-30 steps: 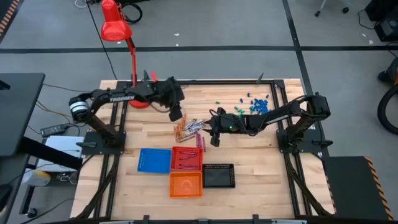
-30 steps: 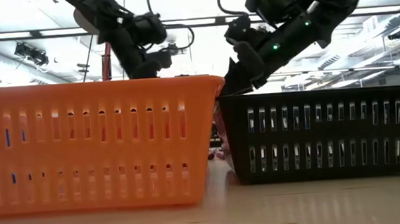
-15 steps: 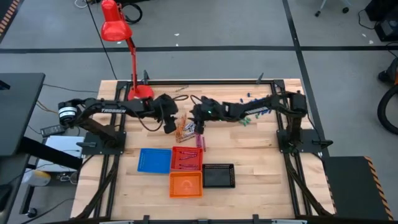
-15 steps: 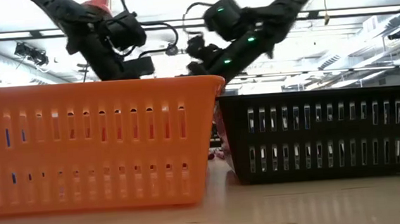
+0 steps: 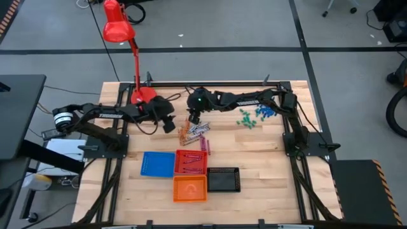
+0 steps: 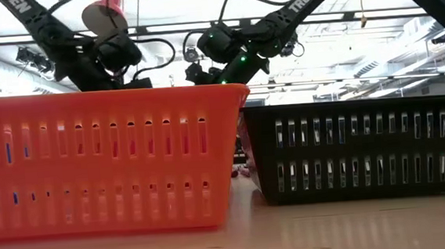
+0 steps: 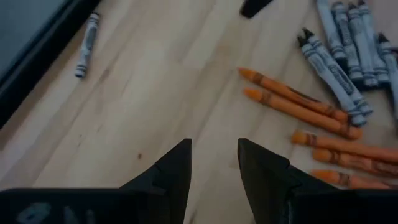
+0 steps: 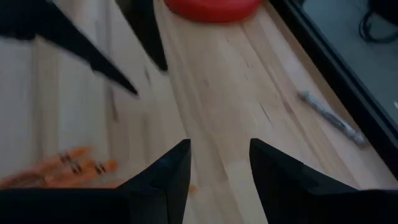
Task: Sort crayons
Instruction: Put the black crayon into the blue bin
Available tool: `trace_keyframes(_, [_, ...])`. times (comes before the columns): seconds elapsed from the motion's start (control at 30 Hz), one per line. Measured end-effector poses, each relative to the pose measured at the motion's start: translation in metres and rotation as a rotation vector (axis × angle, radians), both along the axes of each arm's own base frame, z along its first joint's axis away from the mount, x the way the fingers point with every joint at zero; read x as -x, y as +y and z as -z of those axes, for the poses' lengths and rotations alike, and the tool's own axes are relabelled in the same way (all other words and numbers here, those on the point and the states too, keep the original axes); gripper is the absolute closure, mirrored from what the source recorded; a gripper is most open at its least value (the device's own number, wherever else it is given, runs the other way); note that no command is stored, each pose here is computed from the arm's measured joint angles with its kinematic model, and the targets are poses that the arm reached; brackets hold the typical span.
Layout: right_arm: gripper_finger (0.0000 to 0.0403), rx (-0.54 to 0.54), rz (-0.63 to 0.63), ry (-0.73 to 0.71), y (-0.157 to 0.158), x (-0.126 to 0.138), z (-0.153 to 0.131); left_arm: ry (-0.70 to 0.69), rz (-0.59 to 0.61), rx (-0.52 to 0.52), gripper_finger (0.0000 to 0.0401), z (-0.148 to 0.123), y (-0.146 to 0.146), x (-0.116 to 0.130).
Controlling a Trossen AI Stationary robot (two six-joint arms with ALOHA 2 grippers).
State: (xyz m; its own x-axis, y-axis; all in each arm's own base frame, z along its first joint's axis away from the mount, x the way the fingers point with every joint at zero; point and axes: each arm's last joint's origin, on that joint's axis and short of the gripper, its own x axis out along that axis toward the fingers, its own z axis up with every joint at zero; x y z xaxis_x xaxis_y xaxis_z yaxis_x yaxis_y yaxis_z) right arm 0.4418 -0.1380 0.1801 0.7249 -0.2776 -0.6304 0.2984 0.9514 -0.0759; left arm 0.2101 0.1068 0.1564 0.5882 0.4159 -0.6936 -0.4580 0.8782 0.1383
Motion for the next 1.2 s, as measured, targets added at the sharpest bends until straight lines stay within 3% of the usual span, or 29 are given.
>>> trace_keyframes(0.3, [0.0235,-0.001,0.024,0.033,-0.010,0.010,-0.009,-0.093,-0.085,-0.105,0.0259,-0.011,0.035,0.007])
trace_keyframes(0.5, [0.0235,-0.017,0.052,0.052,-0.020,0.015,-0.008,-0.122,-0.097,-0.057,0.0259,-0.012,0.068,0.006])
trace_keyframes(0.77, [0.0235,-0.034,0.038,0.145,-0.018,0.022,-0.003,-0.033,-0.131,-0.004,0.0259,0.008,0.117,-0.010])
trace_keyframes(0.97, [0.0235,-0.061,0.006,0.208,-0.007,0.028,-0.008,0.031,-0.087,0.064,0.0259,0.016,0.146,-0.019])
trace_keyframes(1.2, [0.0235,-0.090,-0.077,0.166,0.010,0.021,-0.013,0.104,-0.050,0.078,0.0259,0.016,0.165,-0.027])
